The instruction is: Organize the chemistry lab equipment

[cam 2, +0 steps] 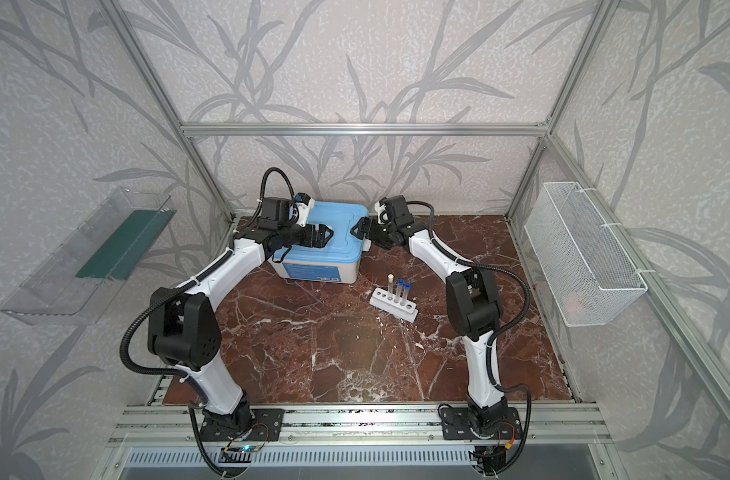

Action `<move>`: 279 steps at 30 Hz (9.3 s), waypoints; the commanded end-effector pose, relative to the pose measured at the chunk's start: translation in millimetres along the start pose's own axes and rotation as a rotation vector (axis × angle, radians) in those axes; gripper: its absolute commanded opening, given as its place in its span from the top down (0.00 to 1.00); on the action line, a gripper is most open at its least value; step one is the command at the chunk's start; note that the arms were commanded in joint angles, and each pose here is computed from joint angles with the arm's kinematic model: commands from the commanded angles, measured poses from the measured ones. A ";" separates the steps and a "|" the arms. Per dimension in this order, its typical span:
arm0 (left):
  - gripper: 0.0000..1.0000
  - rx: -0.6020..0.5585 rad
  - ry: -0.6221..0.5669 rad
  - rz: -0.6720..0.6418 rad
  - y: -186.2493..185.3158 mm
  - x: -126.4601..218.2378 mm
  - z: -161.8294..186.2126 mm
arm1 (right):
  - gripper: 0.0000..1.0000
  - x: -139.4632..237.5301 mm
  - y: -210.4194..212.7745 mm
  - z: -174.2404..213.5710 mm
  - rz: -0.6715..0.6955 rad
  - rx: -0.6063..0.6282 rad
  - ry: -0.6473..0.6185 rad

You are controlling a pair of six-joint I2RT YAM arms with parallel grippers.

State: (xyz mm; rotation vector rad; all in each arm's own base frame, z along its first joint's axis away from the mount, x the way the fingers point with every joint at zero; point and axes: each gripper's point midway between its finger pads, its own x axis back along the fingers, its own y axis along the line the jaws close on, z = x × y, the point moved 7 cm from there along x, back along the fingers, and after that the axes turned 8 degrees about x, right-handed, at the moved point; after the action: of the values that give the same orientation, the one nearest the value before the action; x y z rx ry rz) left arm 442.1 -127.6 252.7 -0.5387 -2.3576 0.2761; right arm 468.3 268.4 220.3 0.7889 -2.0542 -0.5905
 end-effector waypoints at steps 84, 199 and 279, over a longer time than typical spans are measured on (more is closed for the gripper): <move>0.00 0.027 -0.028 0.083 -2.2 5.5 10.5 | 0.46 -7.5 24.6 -6.8 0.350 0.115 -0.014; 0.01 0.560 -0.127 -0.180 117.2 57.3 16.0 | 0.28 -18.0 42.6 31.5 0.386 0.579 0.283; 0.24 0.557 0.062 0.025 147.6 12.5 5.5 | 0.24 -49.6 82.8 29.7 0.203 0.609 0.227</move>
State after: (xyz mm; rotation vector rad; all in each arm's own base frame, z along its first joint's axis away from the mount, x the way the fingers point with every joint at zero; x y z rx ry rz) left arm 486.4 18.9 212.1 -0.2980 -2.1381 0.9078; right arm 443.1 361.4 259.8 0.9393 -2.1659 0.2509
